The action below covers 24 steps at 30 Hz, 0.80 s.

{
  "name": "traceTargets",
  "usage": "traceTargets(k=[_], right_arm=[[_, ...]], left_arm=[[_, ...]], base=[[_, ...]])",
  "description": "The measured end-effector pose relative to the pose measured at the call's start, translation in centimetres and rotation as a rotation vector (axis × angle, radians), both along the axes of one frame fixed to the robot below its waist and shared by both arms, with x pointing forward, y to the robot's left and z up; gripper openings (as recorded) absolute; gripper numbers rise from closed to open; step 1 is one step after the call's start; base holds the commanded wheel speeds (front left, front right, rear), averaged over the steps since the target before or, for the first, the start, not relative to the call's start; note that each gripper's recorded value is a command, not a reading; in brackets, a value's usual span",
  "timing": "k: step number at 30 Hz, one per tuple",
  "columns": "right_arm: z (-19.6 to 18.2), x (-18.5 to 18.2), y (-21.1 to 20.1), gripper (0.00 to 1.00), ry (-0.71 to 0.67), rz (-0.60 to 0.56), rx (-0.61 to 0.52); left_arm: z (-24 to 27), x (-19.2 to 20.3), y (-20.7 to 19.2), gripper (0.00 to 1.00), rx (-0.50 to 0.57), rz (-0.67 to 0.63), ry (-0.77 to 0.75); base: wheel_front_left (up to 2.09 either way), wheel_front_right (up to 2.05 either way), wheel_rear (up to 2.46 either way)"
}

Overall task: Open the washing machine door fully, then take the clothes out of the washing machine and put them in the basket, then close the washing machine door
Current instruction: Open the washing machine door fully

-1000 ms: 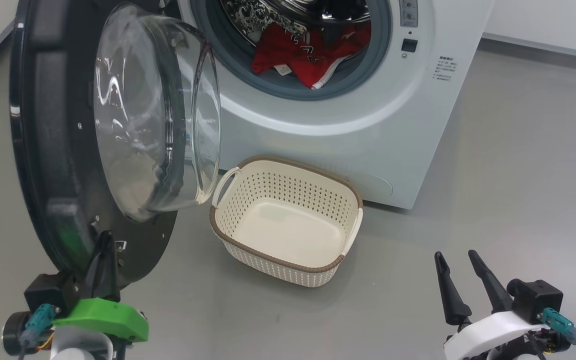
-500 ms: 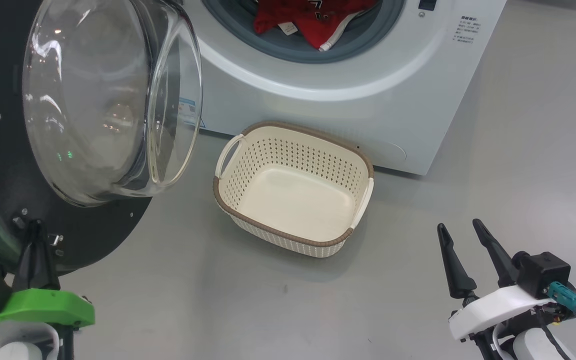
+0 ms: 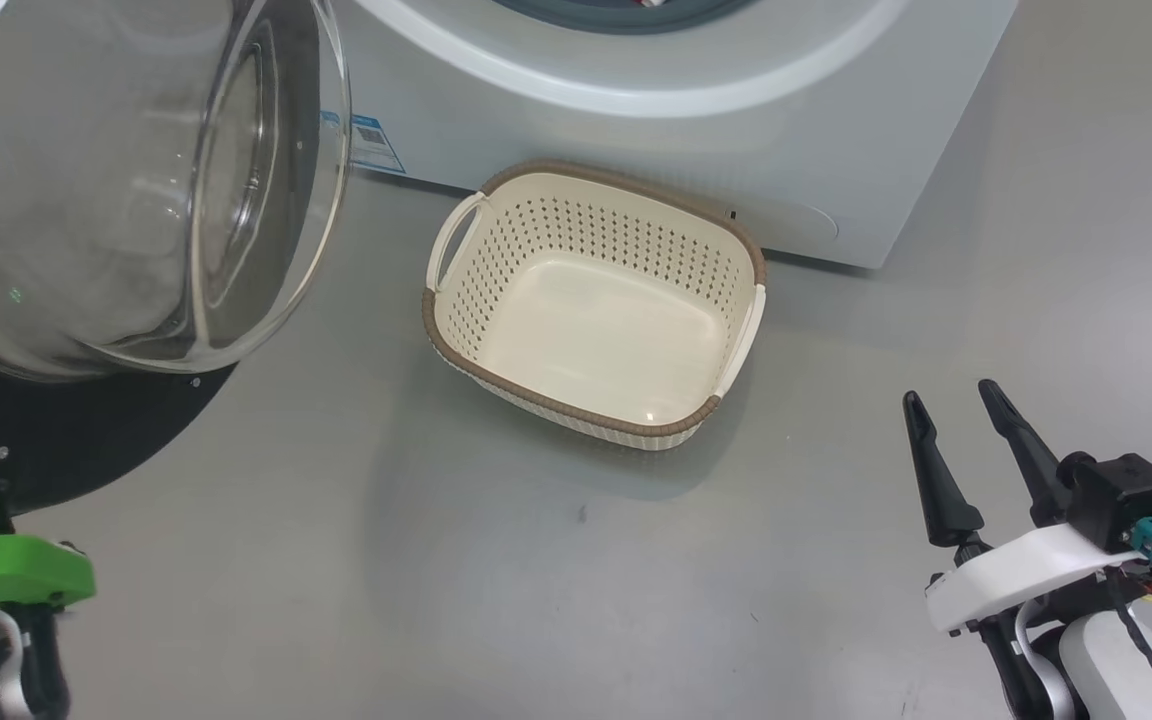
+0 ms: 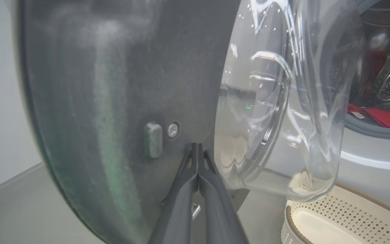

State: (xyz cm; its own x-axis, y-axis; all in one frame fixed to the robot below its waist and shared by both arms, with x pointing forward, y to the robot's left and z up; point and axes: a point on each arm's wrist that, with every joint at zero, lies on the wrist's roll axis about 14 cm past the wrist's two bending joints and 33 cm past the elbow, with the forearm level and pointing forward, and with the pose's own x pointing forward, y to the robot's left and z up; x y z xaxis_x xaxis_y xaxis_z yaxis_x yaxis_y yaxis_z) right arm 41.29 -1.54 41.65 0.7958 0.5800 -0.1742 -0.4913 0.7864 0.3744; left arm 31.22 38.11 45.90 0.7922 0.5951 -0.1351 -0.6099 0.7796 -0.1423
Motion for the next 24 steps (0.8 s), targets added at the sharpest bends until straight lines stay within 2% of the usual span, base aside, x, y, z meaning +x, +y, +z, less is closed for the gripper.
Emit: traceTargets(k=[24], right_arm=[[-3.1, 1.8, -0.4, 1.00, 0.063, 0.007, -0.022]], left_arm=[[-0.9, 0.1, 7.0, 0.00, 0.074, 0.120, 0.121]], base=[[0.00, 0.00, 0.00]])
